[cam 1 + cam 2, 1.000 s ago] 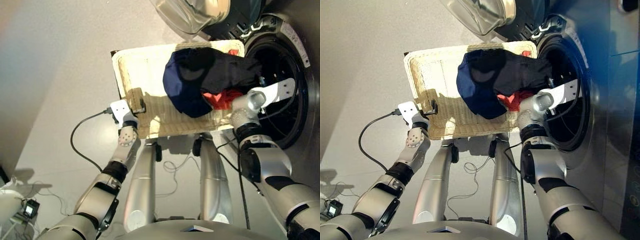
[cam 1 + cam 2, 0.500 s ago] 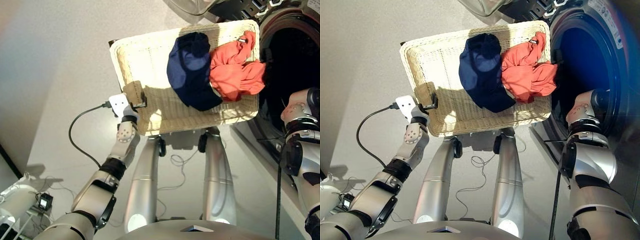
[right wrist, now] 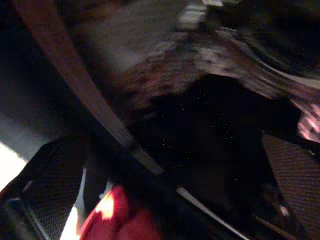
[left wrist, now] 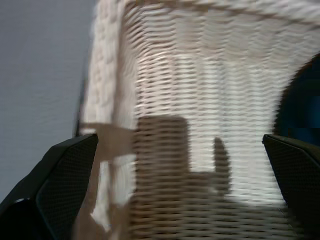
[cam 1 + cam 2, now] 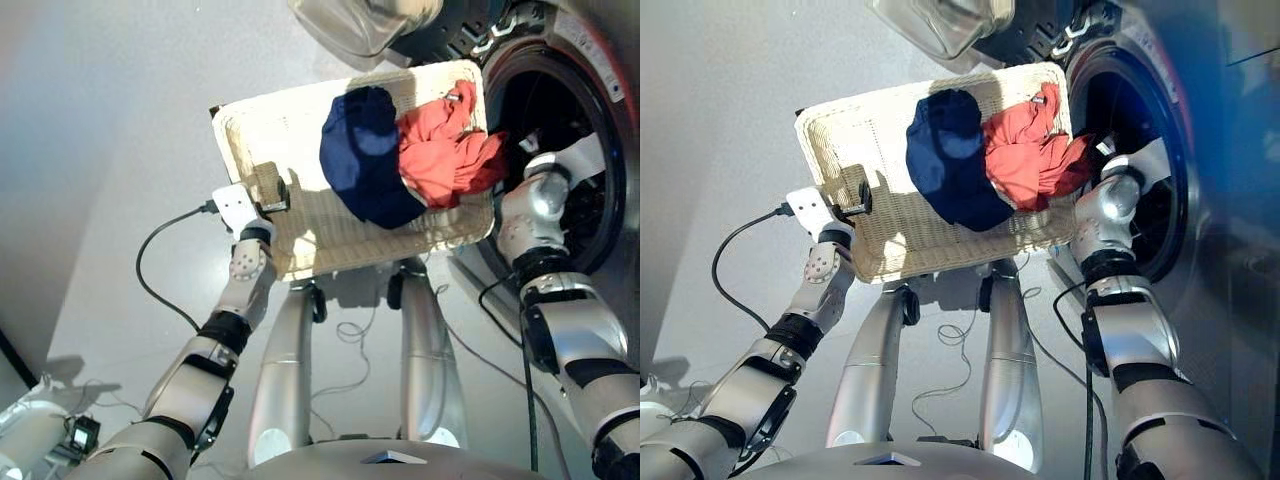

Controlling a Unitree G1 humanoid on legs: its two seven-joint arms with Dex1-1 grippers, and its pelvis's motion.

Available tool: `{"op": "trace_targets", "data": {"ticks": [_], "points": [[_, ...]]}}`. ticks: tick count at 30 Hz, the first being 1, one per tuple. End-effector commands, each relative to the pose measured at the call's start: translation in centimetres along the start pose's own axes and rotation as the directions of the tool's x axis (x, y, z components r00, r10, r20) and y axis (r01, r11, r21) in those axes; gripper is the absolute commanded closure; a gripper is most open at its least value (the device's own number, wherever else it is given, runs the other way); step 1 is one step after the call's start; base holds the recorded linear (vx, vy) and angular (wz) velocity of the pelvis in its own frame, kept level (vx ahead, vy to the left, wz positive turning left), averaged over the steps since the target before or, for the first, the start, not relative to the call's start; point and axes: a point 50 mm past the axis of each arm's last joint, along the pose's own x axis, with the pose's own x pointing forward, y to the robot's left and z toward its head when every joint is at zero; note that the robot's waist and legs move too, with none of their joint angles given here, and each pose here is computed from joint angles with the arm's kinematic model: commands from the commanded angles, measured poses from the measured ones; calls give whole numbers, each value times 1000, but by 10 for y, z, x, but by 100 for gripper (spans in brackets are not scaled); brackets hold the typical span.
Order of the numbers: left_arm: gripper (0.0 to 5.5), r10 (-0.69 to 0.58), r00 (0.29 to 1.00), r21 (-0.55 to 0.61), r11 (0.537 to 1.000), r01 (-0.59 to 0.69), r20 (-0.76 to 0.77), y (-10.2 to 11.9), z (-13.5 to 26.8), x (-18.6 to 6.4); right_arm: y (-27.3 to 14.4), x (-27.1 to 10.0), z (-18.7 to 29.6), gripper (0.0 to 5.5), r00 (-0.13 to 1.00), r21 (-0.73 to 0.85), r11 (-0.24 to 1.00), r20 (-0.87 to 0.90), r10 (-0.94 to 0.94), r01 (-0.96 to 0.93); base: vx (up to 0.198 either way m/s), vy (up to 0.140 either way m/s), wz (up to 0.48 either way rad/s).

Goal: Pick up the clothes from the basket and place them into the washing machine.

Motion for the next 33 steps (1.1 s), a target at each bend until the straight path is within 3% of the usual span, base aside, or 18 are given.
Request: {"op": "trace_targets", "data": {"ticks": [1, 5, 10, 14, 23, 33], "points": [[0, -89, 995, 2, 996, 89, -50, -12, -14, -3, 35, -20, -15, 0, 960, -223, 935, -9, 280, -275, 0, 0, 0], [0, -157, 983, 6, 987, 158, -94, -31, -21, 0, 61, -43, -27, 0, 899, -353, 837, -26, 437, -418, -58, 3, -48], [0, -190, 968, -8, 981, 191, -166, -45, -33, 0, 76, -66, -39, 0, 851, -345, 790, -55, 522, -507, 0, 0, 0], [0, -208, 947, 19, 976, 219, -246, -53, -44, 1, 100, -87, -26, 0, 751, -348, 708, 16, 660, -615, 0, 0, 0], [0, -125, 940, 90, 983, 161, -317, -43, -50, 8, 126, -100, 5, 0, 654, -327, 662, 153, 741, -674, 40, -6, -105], [0, -42, 963, 115, 991, 75, -267, -26, -28, 27, 155, -116, 47, 0, 534, -306, 617, 316, 784, -725, -10, -13, -153]]}}
